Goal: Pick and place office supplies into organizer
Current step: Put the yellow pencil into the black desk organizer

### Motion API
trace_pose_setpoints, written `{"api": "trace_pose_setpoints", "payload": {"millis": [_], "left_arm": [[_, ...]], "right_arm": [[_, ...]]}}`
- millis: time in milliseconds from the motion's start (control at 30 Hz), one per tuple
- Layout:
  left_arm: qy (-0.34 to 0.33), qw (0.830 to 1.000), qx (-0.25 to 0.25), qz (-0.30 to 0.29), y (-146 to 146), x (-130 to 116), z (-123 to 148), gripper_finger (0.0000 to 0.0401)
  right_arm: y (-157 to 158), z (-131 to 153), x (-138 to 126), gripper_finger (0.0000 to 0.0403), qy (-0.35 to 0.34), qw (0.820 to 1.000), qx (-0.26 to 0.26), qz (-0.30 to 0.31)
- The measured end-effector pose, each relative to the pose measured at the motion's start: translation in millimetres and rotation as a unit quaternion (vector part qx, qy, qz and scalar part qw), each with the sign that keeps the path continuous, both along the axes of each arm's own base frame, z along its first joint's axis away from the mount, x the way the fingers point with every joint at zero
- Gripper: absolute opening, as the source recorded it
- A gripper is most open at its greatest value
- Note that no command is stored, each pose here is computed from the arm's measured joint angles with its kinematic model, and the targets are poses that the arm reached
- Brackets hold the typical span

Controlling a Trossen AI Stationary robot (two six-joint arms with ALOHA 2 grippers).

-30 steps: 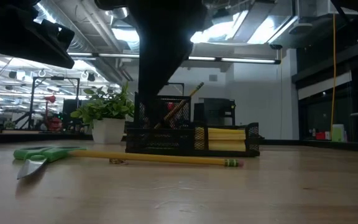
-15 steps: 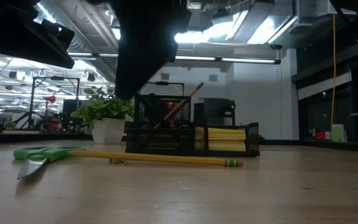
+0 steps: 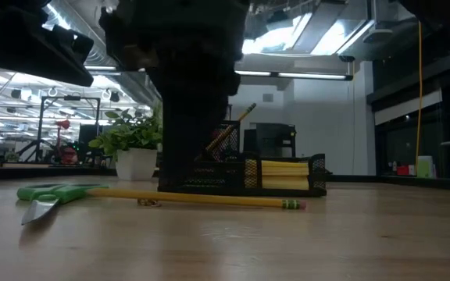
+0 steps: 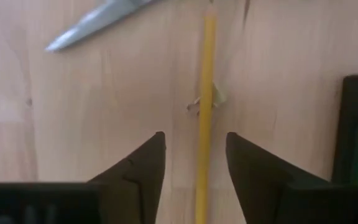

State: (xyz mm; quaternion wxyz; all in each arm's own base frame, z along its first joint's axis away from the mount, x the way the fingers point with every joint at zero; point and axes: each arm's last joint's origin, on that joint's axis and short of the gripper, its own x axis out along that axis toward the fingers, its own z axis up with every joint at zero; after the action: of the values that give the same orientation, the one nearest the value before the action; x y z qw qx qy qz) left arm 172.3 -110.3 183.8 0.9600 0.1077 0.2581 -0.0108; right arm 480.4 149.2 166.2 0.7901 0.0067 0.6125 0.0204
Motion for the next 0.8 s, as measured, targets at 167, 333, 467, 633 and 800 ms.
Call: {"api": "trace_pose_setpoints", "payload": {"millis": [167,333,467,633,800], "left_arm": [[0.001,1.0,0.001,0.0,0.1,-0.1,-0.1,0.0047],[0.001,1.0,0.0,0.0,0.1,-0.1,-0.1,0.0047],[0.001,1.0,0.001,0.0,0.1,-0.1,-0.2,0.0048],[0.001,1.0,0.001,0.0,0.1,-0.1,-0.2,0.0049],[0.001,1.0,0.001,0.0,0.1,-0.1,-0.2,0.0047]], "right_arm": [[-4.5,0.9,4.7,0.0174,-0.015,1.0,0.007,0.006],[-6.2,-2.0,5.7,0.0174,-0.009,1.0,0.018,0.01],[-7.2,-2.6,6.1,0.0174,-0.009,1.0,0.018,0.013],[-7.4,-2.6,6.1,0.0174,-0.009,1.0,0.016,0.019],[-7.7,-7.2,6.4,0.0174,-0.011,1.0,0.017,0.018]]}}
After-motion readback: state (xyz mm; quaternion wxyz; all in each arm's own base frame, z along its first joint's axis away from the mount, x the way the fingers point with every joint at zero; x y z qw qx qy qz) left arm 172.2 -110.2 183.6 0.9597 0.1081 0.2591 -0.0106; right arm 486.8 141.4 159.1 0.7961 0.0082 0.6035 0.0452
